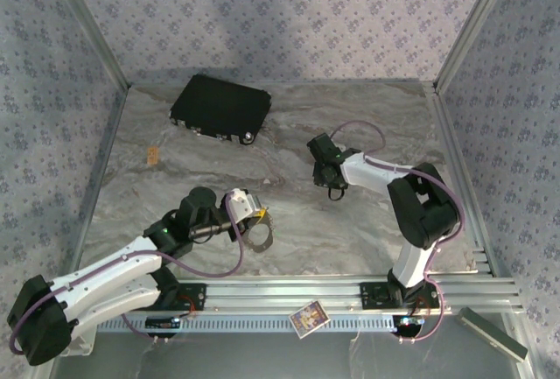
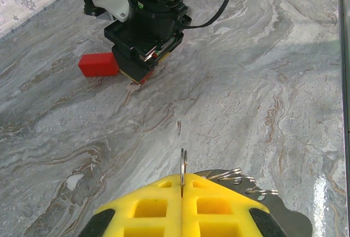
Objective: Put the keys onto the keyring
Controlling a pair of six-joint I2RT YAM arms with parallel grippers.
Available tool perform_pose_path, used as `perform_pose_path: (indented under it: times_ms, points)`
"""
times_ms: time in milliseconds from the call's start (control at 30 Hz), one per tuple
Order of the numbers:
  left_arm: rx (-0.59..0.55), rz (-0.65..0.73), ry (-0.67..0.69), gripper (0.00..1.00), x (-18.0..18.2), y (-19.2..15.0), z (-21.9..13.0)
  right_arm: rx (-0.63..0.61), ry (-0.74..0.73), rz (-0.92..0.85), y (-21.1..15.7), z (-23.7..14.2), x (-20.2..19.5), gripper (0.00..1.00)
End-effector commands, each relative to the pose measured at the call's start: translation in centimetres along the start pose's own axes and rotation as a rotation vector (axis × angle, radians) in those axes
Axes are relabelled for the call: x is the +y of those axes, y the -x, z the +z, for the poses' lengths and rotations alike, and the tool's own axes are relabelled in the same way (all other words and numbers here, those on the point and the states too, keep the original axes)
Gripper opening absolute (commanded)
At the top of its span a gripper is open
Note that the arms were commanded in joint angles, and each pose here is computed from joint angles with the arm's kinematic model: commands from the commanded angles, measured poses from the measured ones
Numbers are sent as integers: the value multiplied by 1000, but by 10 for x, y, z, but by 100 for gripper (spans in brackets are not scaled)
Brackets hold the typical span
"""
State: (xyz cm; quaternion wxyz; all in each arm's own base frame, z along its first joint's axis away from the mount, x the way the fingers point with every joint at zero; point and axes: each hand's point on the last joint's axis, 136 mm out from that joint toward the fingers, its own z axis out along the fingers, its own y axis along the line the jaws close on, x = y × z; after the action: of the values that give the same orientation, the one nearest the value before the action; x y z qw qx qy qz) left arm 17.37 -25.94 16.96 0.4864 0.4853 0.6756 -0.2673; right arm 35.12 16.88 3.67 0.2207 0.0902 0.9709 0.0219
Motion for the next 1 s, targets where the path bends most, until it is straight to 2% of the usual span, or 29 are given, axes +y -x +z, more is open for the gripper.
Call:
perform_pose_path:
  times_ms: [0, 467, 967]
  points:
    - [-69, 27, 11, 0, 2, 22, -3, -19, 13, 73, 8, 7, 0, 32]
    - [-67, 46, 6, 0, 1, 22, -3, 28, 33, 63, 0, 14, 4, 30]
    - [-81, 54, -4, 0, -1, 26, -6, 56, 37, 35, -5, 12, 8, 24]
